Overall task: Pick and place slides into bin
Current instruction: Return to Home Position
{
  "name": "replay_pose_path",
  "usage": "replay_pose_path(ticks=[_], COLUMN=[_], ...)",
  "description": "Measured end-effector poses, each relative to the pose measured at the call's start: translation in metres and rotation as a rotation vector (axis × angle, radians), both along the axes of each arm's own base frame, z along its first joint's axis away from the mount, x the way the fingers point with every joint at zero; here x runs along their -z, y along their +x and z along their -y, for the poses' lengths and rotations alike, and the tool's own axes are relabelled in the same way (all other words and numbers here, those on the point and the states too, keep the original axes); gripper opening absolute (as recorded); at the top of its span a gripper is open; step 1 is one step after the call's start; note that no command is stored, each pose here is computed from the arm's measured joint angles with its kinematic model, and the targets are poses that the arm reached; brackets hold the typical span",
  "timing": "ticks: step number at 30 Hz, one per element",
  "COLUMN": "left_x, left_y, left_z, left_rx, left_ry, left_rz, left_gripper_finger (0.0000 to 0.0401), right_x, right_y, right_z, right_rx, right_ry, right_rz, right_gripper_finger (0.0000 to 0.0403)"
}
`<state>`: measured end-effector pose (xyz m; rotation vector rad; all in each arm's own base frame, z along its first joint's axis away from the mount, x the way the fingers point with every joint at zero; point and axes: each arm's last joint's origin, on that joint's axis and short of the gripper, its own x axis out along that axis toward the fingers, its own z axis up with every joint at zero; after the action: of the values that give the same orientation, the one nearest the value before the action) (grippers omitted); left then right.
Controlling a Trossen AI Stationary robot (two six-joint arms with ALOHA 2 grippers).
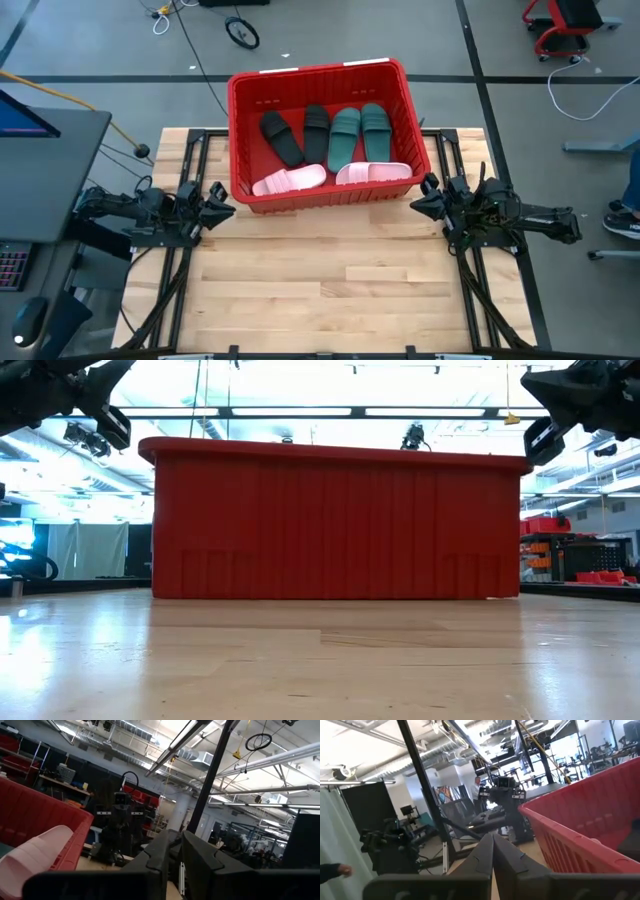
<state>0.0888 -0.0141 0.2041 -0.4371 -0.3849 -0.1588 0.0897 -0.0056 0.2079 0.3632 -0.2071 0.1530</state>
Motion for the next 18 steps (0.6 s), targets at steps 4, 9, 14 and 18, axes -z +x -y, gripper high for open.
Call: replay_pose_path(ticks=[4,9,14,18], left_x=[0.0000,0.0000,0.0000,0.0000], left_y=[0.0000,0.0000,0.0000,0.0000], left_z=[0.0000,0.0000,0.0000,0.0000], left_rx=[0.000,0.000,0.000,0.000], left_ry=[0.000,0.000,0.000,0.000], left_rz=[0.000,0.000,0.000,0.000], left_gripper_finger=[0.0061,0.0053,0.0052,0.0059], right_x=[-0.0006,-0.0012,-0.0013,-0.0014], right_y=[-0.0002,-0.0003,-0.0004,-0.0004], right_z=[0.0000,-0.0001,-0.0002,-0.0002], right_rx=[-0.003,-0.004,-0.007,-0.008], right_ry=[0.013,0.013,0.012,0.012], right_rz=[0.003,0.006,0.006,0.007], right_gripper_finger=[0.0014,0.0014,0.0014,0.0014])
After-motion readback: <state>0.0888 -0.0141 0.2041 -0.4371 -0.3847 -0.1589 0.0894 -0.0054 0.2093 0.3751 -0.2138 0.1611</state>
